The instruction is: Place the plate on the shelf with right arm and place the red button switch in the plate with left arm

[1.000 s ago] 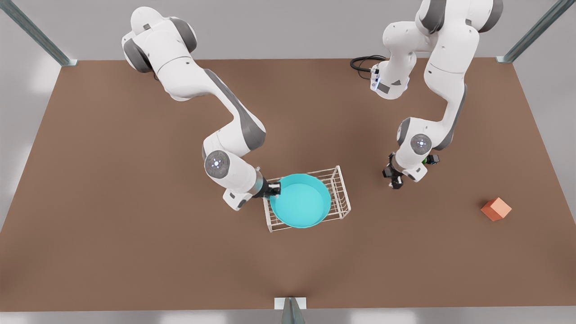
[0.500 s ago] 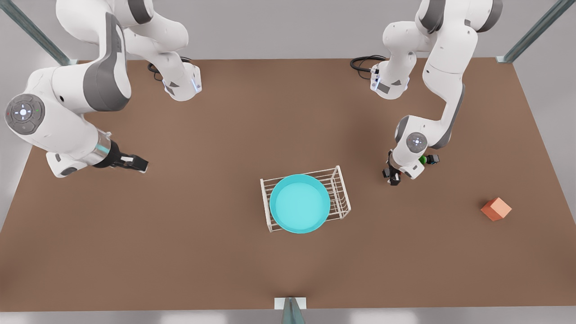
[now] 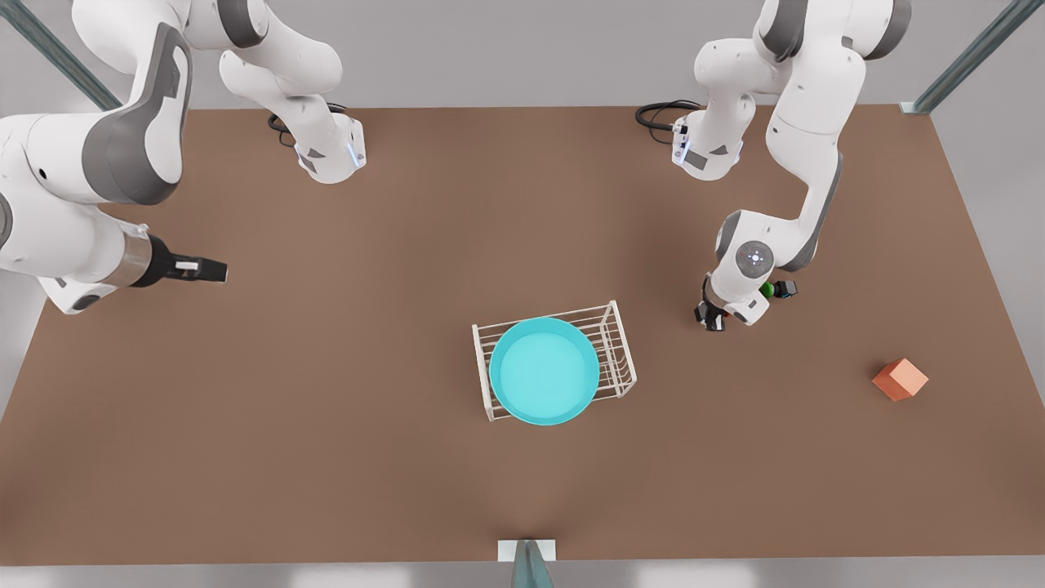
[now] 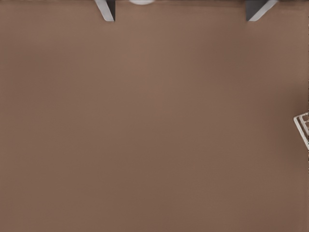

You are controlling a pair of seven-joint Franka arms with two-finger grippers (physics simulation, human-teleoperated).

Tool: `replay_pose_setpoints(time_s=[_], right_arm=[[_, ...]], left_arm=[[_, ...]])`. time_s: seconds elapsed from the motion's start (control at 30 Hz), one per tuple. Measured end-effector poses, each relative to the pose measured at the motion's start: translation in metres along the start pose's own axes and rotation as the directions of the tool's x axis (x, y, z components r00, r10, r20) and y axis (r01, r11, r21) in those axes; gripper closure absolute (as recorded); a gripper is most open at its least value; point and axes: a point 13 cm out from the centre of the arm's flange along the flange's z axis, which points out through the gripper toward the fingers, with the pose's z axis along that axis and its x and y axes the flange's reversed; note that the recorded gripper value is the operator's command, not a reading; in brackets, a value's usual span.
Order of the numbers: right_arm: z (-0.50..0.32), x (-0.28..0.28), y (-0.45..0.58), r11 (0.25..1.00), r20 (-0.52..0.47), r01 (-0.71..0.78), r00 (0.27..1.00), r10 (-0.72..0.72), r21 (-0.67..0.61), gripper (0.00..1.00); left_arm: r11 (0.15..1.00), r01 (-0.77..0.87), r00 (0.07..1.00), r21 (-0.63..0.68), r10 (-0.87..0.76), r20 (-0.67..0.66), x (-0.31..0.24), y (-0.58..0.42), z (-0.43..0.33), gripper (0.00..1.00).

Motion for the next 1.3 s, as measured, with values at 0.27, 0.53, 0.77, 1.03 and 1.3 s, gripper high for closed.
replay_pose_setpoints(time_s=[0.27, 0.53, 0.77, 1.03, 1.3], right_arm=[[0.001, 0.003, -0.002, 0.998, -0.015, 0.048, 0.999, -0.048, -0.038, 0.00], [0.004, 0.005, 0.017, 0.992, -0.025, 0.112, 0.993, -0.113, -0.053, 0.00], [0.002, -0.002, -0.013, 0.988, -0.014, 0.069, 0.997, -0.071, -0.137, 0.00], [-0.002, -0.013, -0.037, 0.970, 0.016, 0.032, 0.999, -0.029, -0.240, 0.00], [-0.005, -0.008, -0.040, 0.973, 0.016, 0.041, 0.999, -0.038, -0.229, 0.00]], left_arm=[[0.996, 0.043, 0.999, 0.078, -0.043, 0.006, -0.011, -0.025, -0.059, 0.54], [0.988, 0.090, 0.995, 0.129, -0.093, 0.025, -0.018, -0.073, -0.166, 0.54], [0.996, 0.058, 0.998, 0.062, -0.057, -0.019, 0.062, -0.077, -0.239, 0.54], [1.000, 0.014, 0.994, -0.004, -0.014, -0.106, 0.177, -0.080, -0.274, 0.54], [0.999, 0.041, 0.988, -0.025, -0.044, -0.151, 0.248, -0.100, -0.278, 0.54]])
